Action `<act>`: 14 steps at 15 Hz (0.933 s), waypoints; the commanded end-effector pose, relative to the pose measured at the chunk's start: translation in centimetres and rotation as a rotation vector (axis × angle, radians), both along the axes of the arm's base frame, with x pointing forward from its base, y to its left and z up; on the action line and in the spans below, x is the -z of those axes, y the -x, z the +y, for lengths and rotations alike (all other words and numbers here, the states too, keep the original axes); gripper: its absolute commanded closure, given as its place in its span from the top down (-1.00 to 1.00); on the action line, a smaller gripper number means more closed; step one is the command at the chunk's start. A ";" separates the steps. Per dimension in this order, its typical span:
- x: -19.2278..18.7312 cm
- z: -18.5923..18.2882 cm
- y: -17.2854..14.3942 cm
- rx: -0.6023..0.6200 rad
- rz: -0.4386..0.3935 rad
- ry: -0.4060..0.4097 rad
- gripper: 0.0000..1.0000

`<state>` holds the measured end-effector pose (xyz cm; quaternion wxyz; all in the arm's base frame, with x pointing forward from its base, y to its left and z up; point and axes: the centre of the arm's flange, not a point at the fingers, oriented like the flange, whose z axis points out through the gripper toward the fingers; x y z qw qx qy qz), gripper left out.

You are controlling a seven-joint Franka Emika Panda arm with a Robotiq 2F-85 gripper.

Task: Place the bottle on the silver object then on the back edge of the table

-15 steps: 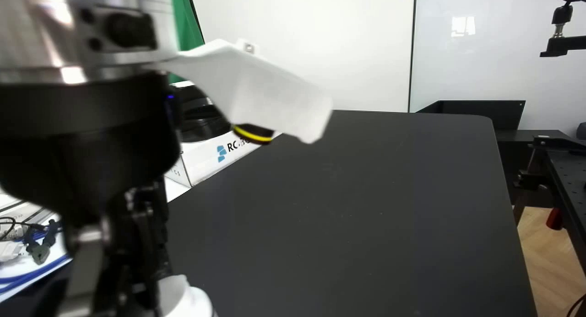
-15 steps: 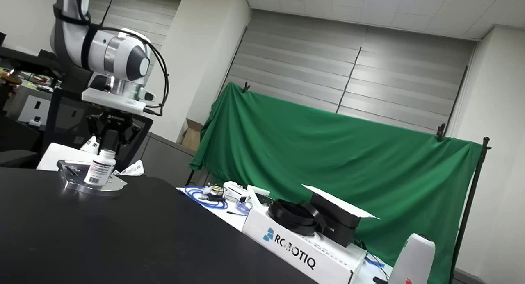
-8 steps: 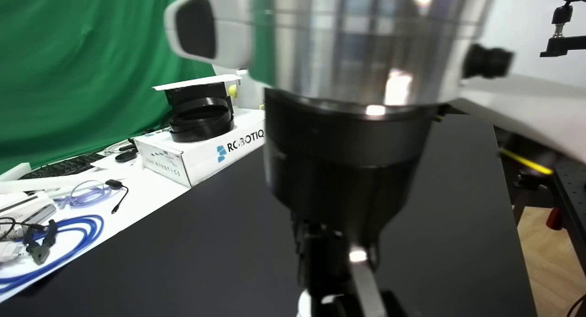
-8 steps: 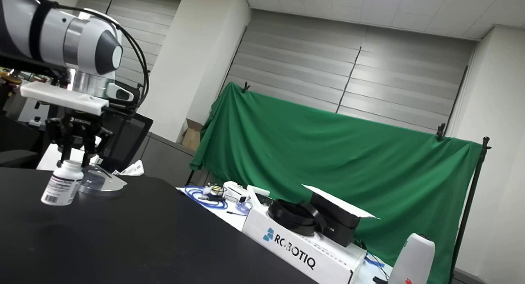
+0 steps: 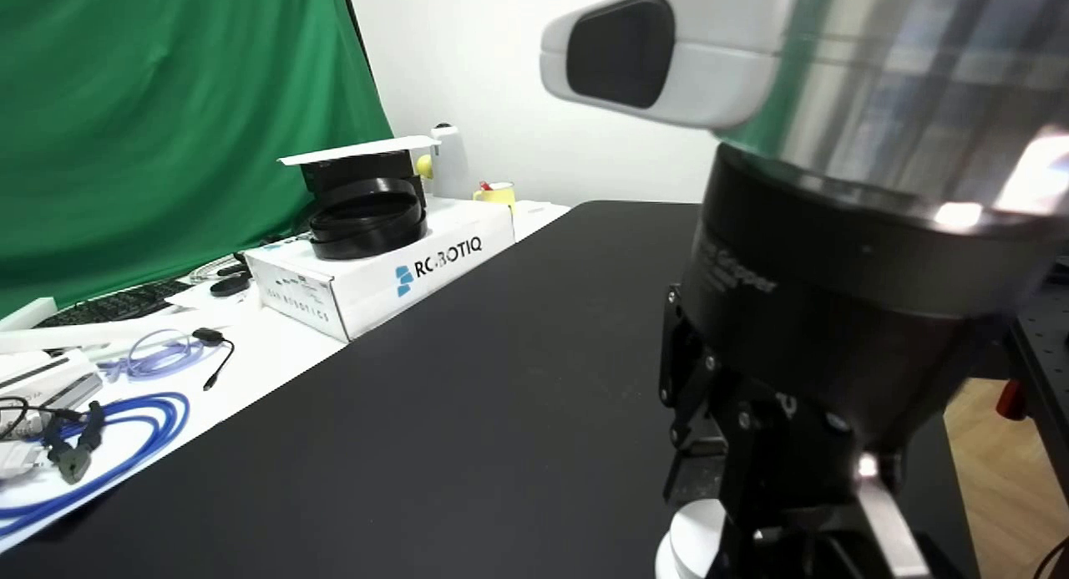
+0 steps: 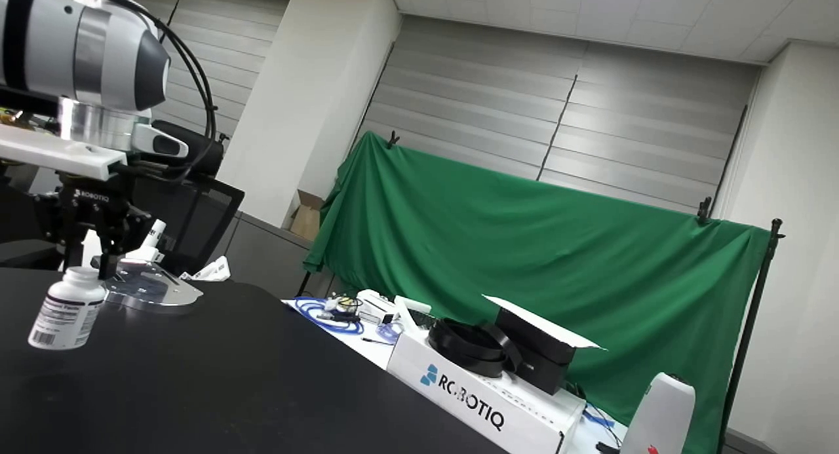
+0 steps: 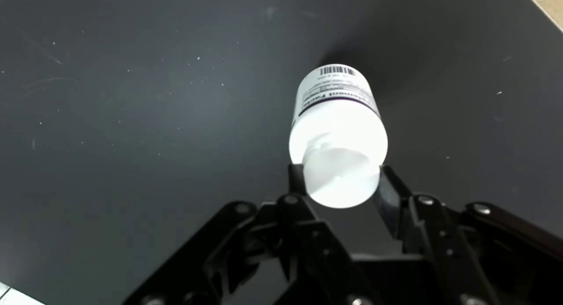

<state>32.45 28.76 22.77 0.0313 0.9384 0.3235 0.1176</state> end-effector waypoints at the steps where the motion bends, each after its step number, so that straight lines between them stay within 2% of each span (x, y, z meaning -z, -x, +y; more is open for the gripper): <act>1: 0.5 -0.5 1.2 0.040 -0.025 -0.015 -0.64; 14: 3.0 -1.0 0.9 0.039 -0.009 -0.065 -0.64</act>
